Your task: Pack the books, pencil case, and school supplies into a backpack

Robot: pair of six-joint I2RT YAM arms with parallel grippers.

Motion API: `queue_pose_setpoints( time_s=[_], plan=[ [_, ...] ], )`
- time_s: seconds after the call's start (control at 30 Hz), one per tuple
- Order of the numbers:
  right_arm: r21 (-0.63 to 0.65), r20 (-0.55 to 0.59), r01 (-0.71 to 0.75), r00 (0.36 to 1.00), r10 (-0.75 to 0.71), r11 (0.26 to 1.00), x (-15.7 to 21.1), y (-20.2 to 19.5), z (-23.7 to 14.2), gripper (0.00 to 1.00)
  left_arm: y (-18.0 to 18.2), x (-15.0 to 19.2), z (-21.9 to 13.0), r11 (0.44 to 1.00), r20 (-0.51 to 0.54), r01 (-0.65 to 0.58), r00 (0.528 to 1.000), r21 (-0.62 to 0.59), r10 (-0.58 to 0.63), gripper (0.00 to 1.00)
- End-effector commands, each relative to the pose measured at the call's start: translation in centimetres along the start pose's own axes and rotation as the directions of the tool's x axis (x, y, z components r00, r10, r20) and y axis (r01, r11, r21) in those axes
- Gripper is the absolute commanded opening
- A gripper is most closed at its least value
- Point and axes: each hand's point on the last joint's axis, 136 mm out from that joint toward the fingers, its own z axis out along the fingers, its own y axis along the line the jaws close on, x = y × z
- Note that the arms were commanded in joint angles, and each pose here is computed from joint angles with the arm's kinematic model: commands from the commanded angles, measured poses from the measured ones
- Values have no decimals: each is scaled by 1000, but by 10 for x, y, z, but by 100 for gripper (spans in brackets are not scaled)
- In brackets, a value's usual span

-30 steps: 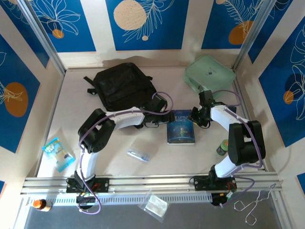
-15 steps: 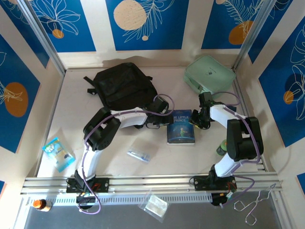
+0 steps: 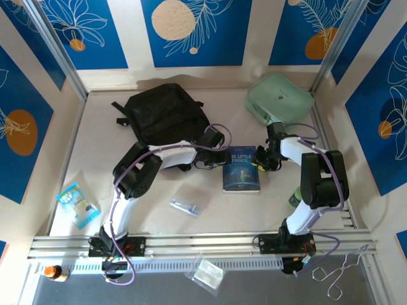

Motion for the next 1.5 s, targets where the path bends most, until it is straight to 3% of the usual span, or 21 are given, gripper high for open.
queue_pose_setpoints(
  time_s=[0.0, 0.27, 0.57, 0.87, 1.07, 1.3, 1.47],
  plan=[
    [-33, -69, -11, 998, 9, 999, 10, 5, 8, 26, -11, 4, 10, 998, -44, 3, 999, 59, -1, 41],
    [-46, -68, -17, 998, 14, 999, 8, 7, 9, 23, -65, -9, -30, 958, 35, -132, 991, 255, 128, 38],
    [-86, -70, -20, 997, 14, 996, 8, 16, 7, 21, -99, -10, -70, 869, 153, -201, 977, 451, 147, 36],
    [-86, -68, -27, 997, 21, 996, 7, 15, 6, 20, -92, -3, -50, 882, 76, -150, 989, 447, 130, 35],
    [-87, -64, -31, 998, 25, 996, 6, 15, 6, 20, -77, -4, -43, 919, 71, -137, 990, 370, 119, 33],
    [-90, -53, -39, 998, 34, 995, 6, 14, 5, 21, -63, -11, -41, 944, 70, -110, 993, 313, 92, 25],
    [-115, -17, -45, 999, 43, 992, 2, 16, -2, 23, -59, -20, -48, 948, 92, -108, 992, 299, 85, 12]
  ],
)
